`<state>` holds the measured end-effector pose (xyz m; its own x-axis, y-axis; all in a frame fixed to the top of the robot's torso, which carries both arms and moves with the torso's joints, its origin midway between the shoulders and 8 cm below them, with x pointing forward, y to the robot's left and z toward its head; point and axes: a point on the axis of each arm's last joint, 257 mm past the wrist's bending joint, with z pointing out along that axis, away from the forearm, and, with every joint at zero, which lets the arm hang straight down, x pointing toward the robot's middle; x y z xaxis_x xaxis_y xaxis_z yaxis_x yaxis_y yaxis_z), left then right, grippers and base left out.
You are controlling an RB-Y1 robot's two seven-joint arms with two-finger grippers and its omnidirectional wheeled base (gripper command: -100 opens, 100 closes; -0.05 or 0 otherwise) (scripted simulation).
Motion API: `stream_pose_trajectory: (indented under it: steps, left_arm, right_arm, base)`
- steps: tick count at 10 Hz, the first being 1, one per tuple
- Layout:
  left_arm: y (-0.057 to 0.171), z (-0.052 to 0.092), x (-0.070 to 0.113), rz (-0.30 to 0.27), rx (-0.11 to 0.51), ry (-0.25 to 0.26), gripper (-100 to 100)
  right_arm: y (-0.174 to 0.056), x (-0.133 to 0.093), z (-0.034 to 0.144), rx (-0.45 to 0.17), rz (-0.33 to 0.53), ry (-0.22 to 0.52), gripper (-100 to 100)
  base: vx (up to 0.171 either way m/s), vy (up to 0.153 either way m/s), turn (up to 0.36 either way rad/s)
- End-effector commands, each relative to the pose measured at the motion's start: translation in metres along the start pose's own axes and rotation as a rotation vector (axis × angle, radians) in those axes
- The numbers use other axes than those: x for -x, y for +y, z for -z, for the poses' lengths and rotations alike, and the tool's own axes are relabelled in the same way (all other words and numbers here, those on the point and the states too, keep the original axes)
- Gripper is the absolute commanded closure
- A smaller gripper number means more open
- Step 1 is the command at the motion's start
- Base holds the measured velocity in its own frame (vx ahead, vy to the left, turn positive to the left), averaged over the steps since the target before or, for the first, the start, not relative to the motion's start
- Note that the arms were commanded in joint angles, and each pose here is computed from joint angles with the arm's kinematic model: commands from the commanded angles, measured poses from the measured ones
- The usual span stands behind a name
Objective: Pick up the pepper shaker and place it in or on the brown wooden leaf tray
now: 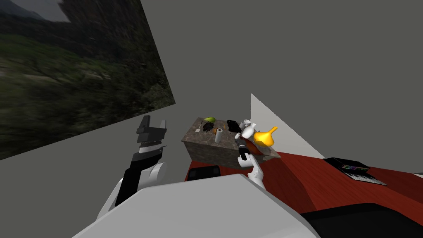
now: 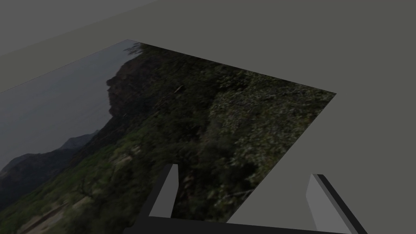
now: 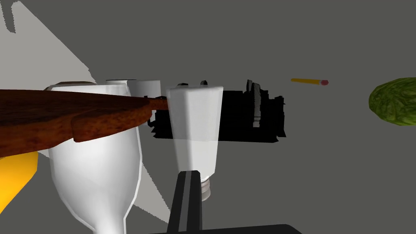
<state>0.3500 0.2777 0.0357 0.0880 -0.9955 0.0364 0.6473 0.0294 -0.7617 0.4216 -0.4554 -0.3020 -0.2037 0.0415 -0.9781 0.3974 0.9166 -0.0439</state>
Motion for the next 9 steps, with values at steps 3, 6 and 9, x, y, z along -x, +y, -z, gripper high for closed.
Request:
stream_pose_trajectory:
  steps: [3,6,9]
  left_arm:
    - [0.0,0.0,0.0,0.0,0.0,0.0,0]
    - [0.0,0.0,0.0,0.0,0.0,0.0,0]
    - [0.0,0.0,0.0,0.0,0.0,0.0,0]
  right_arm:
    - [0.0,0.0,0.0,0.0,0.0,0.0,0]
    - [0.004,0.0,-0.018,0.022,0.007,0.002,-100]
    - [0.008,0.001,-0.035,0.041,0.015,0.002,-100]
  base:
    - [0.0,0.0,0.0]
    - [0.003,0.026,-0.046]
    - [0.005,0.039,-0.045]
